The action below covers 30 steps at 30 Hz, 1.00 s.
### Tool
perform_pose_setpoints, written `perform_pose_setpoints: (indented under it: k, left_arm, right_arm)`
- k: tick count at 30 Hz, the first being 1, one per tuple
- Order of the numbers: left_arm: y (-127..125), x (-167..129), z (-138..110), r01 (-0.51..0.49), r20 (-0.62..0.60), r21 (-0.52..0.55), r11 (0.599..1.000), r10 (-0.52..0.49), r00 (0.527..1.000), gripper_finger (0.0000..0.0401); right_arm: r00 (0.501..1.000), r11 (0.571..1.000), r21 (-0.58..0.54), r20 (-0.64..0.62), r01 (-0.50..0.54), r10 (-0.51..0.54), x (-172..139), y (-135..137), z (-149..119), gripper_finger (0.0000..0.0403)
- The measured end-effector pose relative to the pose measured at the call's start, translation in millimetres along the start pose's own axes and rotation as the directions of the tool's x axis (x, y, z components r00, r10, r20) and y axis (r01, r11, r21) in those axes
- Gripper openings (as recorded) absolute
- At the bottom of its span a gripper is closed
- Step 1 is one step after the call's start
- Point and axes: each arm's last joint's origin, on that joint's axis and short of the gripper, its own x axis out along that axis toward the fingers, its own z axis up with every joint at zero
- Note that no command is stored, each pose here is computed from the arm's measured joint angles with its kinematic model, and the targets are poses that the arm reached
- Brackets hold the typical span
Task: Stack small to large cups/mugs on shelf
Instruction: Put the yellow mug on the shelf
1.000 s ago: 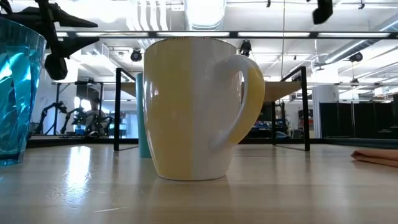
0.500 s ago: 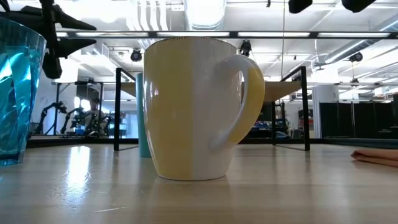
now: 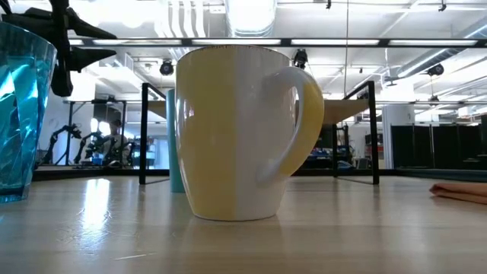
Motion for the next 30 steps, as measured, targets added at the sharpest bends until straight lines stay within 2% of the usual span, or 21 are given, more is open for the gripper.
perform_pose_setpoints:
  k: [2, 4, 6, 8, 9, 11, 13, 14, 16, 18, 19, 20, 21, 24, 28, 30]
  left_arm:
    - [0, 0, 0, 0.009, -0.004, 0.0, 1.0, -0.009, 1.0, 0.0121]
    - [-1, 0, 0, 0.016, -0.007, 0.001, 1.0, -0.015, 1.0, 0.0121]
    - [-1, 0, 0, 0.015, -0.008, 0.004, 1.0, -0.015, 1.0, 0.0121]
    - [-1, 0, 0, 0.015, -0.008, 0.005, 1.0, -0.015, 1.0, 0.0121]
    - [-1, 0, 0, 0.015, -0.007, 0.003, 1.0, -0.015, 1.0, 0.0121]
    - [-1, 0, 0, 0.016, -0.008, 0.003, 1.0, -0.016, 1.0, 0.0121]
    - [-1, 0, 0, 0.016, -0.008, 0.003, 1.0, -0.016, 1.0, 0.0121]
    - [-1, 0, 0, 0.015, -0.008, 0.004, 1.0, -0.015, 1.0, 0.0121]
    - [0, 0, -1, 0.014, -0.012, 0.011, 1.0, -0.014, 1.0, 0.0121]
    - [0, 0, -1, 0.015, -0.012, 0.011, 1.0, -0.015, 1.0, 0.0121]
    - [0, 0, -1, 0.016, -0.013, 0.012, 1.0, -0.016, 1.0, 0.0121]
    - [0, 0, -1, 0.016, -0.014, 0.014, 1.0, -0.016, 1.0, 0.0121]
    - [0, 0, -1, 0.016, -0.015, 0.015, 1.0, -0.016, 1.0, 0.0121]
    - [0, 0, -1, 0.017, -0.016, 0.016, 1.0, -0.017, 1.0, 0.0121]
    - [-1, 0, -2, 0.023, -0.02, 0.017, 1.0, -0.023, 1.0, 0.0121]
    - [0, 0, -2, 0.023, -0.021, 0.019, 1.0, -0.023, 1.0, 0.0121]
  right_arm:
    - [0.963, 0.985, -0.043, -0.21, 0.165, -0.171, 6, -1, 1, 0.0013]
    - [0.915, 0.963, -0.053, -0.3, 0.265, -0.268, 12, 5, 9, 0.0013]
    - [0.886, 0.966, -0.076, -0.386, 0.245, -0.255, 21, 15, 12, 0.0013]
    - [0.845, 0.991, -0.033, -0.518, 0.132, -0.13, 32, 26, 12, 0.0013]
    - [0.808, 0.998, 0.01, -0.587, 0.07, -0.051, 38, 31, 10, 0.0013]
    - [0.718, 0.996, 0.092, -0.693, 0.007, 0.059, 46, 45, 4, 0.0013]
    - [0.637, 0.995, 0.093, -0.769, 0.041, 0.046, 45, 60, -4, 0.0013]
    - [0.578, 0.994, 0.067, -0.816, 0.082, 0.007, 41, 66, -10, 0.0013]
    - [0.417, 0.979, -0.052, -0.899, 0.198, -0.132, 34, 73, -29, 0.0013]
    - [0.277, 0.935, -0.2, -0.918, 0.292, -0.283, 31, 78, -51, 0.0013]
    - [0.23, 0.906, -0.266, -0.908, 0.329, -0.35, 31, 81, -61, 0.0013]
    - [0.205, 0.881, -0.313, -0.893, 0.356, -0.4, 31, 84, -68, 0.0013]
    - [0.195, 0.859, -0.349, -0.876, 0.376, -0.441, 29, 89, -75, 0.0013]
    - [0.218, 0.796, -0.378, -0.825, 0.473, -0.522, 26, 102, -97, 0.0013]
    - [0.247, 0.773, -0.305, -0.827, 0.556, -0.504, 35, 110, -135, 0.0013]
    - [0.283, 0.774, -0.272, -0.82, 0.572, -0.498, 38, 112, -149, 0.0013]
